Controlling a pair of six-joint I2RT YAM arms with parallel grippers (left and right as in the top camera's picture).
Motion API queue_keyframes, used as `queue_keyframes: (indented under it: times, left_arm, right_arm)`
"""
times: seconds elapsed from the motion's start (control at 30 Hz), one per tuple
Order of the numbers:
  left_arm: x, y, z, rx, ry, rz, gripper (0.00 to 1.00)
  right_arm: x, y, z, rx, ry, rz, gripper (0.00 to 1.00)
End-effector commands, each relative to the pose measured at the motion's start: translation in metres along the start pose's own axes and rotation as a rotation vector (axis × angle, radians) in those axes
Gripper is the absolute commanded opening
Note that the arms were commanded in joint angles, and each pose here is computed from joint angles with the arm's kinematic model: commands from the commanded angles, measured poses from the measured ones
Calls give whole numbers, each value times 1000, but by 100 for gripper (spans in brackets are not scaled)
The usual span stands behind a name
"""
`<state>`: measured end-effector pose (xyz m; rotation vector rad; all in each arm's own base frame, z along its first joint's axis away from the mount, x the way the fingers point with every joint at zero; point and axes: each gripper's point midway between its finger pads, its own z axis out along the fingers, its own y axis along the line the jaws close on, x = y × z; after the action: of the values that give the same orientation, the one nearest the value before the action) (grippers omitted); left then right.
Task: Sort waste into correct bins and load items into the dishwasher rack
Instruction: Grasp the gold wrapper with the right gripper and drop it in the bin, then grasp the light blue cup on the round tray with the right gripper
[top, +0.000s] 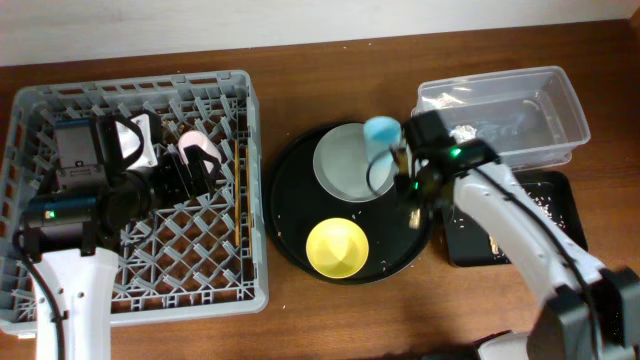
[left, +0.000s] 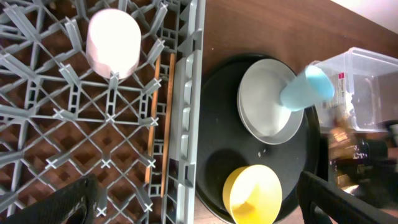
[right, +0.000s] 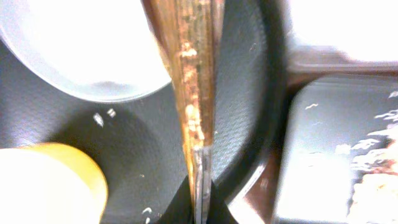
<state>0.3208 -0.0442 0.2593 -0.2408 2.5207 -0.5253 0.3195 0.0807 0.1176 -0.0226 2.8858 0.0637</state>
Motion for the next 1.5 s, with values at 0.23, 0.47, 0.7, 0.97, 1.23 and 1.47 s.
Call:
queue_keyframes:
  times: [0.23,0.47,0.7,0.97,1.23,1.47]
  left_arm:
    - [-1,-2,-1,10,-3,5,99]
    - [-1,-2,-1,10,-3,5,99]
    - [-1,-2,-1,10,-3,5,100]
    - [-1,-2,-1,10,-3,5,99]
    - [-1,-2,-1,10,-3,5,99]
    - [-1,-2,-1,10,-3,5,99]
  right_arm:
    - [-107,-153,-51,164,-421,407,4]
    - [-129,-206,11,240,-421,482,68]
    - [-149,-132,-86,-97,-507,271,85]
    - [-90,57,-37,-130,-256,-184,85]
    - [-62,113,82,-125,-40,-261,85]
    - [-55,112,102,-117,2,-246,68]
